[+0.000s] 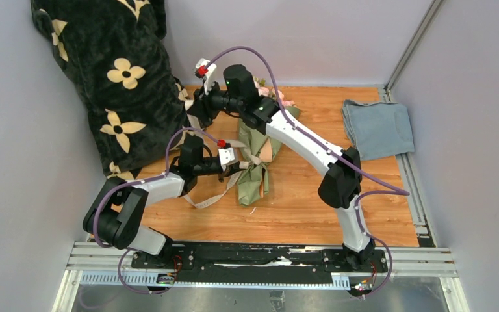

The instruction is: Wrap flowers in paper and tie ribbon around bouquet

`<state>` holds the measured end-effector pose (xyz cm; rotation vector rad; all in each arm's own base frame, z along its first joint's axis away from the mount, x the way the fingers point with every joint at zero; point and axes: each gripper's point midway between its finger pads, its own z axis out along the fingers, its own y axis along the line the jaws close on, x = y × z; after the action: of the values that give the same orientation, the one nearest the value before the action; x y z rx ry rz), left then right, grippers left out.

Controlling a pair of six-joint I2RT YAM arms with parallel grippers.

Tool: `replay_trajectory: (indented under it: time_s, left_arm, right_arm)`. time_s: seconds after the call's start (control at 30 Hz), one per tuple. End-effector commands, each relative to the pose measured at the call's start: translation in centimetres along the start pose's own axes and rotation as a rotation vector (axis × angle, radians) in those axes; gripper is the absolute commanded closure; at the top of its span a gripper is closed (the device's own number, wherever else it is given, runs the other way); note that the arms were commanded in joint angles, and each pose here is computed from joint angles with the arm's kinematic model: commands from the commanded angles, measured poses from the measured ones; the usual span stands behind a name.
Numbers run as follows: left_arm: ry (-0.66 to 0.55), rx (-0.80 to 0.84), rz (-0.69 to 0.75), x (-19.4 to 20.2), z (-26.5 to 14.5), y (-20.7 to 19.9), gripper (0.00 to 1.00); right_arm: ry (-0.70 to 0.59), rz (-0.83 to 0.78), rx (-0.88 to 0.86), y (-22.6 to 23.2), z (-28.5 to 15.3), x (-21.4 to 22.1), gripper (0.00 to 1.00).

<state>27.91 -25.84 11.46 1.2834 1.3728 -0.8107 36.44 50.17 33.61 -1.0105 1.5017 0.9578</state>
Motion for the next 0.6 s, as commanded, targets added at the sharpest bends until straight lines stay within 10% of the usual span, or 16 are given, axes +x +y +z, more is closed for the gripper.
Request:
replay_trajectory:
  time_s: [0.0, 0.23, 0.43, 0.57]
  left_arm:
    - [-0.024, 0.007, 0.050, -0.9, 0.1, -0.4, 1.00]
    - [-0.020, -0.025, 0.007, -0.9, -0.1, -0.2, 1.00]
    - [-0.019, -0.023, -0.006, -0.6, 0.0, -0.2, 1.00]
    - [-0.017, -0.027, -0.001, -0.6, 0.1, -0.1, 1.00]
  right_arm:
    - [0.076, -0.033, 0.020, -0.6, -2.9, -1.1, 0.35]
    - [0.064, -0.127, -0.005, -2.0, -12.5, -0.4, 0.23]
    - [0.016, -0.407, -0.422, 6.8, -18.4, 11.4, 0.19]
    - [-0.016, -0.441, -0.357, 6.0, -17.9, 12.5, 0.17]
